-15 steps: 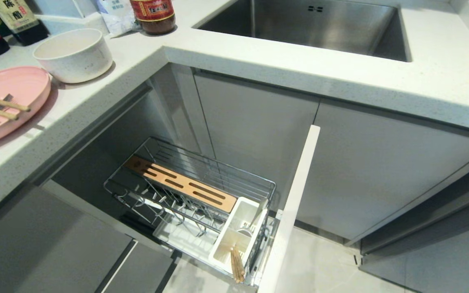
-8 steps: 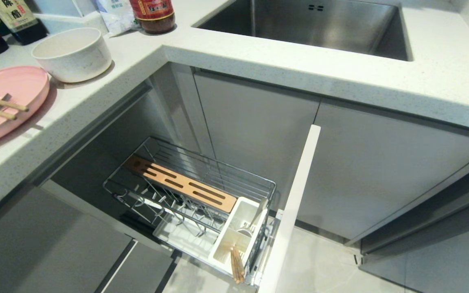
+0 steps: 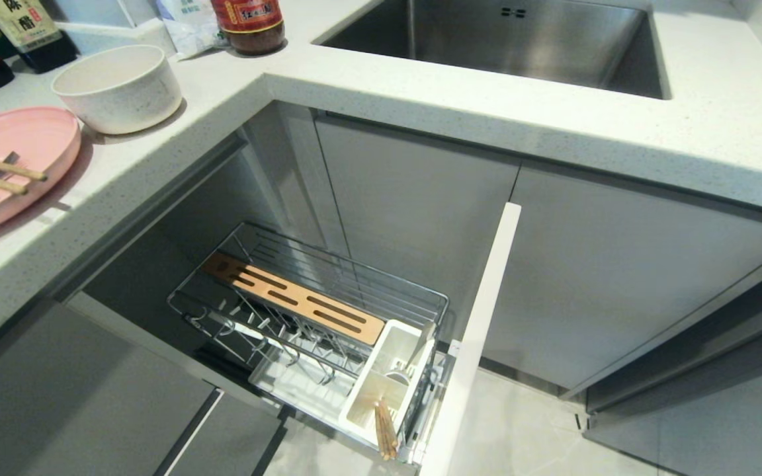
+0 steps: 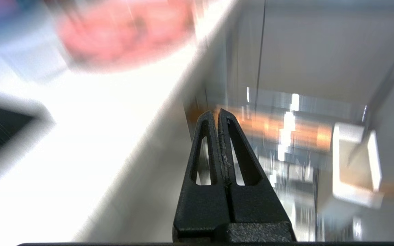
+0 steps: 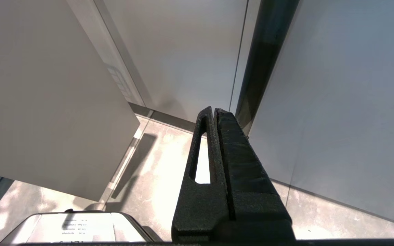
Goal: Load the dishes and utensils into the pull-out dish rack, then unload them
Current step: Pick up the chopsticks and place it in the cupboard
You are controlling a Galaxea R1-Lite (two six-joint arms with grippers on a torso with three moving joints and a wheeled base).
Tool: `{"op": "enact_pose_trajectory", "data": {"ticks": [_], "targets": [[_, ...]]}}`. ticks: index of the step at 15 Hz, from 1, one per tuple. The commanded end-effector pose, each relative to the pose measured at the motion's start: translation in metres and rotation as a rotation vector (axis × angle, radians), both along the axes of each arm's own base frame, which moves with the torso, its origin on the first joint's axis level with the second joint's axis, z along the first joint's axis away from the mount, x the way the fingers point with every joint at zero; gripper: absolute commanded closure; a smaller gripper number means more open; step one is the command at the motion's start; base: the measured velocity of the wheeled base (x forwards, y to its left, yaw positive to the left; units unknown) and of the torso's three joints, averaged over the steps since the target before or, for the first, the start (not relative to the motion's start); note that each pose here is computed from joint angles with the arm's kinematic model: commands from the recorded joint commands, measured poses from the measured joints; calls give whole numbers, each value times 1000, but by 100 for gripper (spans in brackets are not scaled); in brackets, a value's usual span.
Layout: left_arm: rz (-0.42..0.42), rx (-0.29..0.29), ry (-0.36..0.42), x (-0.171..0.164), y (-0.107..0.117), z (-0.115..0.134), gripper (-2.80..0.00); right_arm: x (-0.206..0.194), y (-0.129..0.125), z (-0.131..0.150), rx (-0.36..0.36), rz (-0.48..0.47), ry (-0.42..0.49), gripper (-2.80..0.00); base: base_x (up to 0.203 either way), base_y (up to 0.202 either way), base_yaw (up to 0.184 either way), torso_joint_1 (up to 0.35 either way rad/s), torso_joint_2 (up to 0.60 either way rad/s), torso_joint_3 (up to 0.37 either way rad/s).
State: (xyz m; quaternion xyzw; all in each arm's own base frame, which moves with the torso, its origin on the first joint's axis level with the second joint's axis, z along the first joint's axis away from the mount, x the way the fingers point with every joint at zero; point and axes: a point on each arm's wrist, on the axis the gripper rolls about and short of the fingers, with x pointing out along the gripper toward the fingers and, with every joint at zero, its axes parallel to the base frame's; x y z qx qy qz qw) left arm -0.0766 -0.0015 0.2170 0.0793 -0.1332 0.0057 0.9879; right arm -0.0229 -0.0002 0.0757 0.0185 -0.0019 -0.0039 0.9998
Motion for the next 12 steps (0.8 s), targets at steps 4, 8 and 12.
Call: {"op": "enact_pose_trajectory", "data": {"ticks": [4, 8, 12], "targets": [[27, -3, 42, 54, 0, 120, 0, 0, 0, 0, 0, 0, 1, 0, 0, 0, 0, 0, 0, 0], [24, -114, 5, 109, 3, 183, 0, 0, 0, 0, 0, 0, 1, 0, 0, 0, 0, 0, 0, 0], [42, -383, 44, 157, 4, 205, 0, 0, 0, 0, 0, 0, 1, 0, 0, 0, 0, 0, 0, 0]]}}
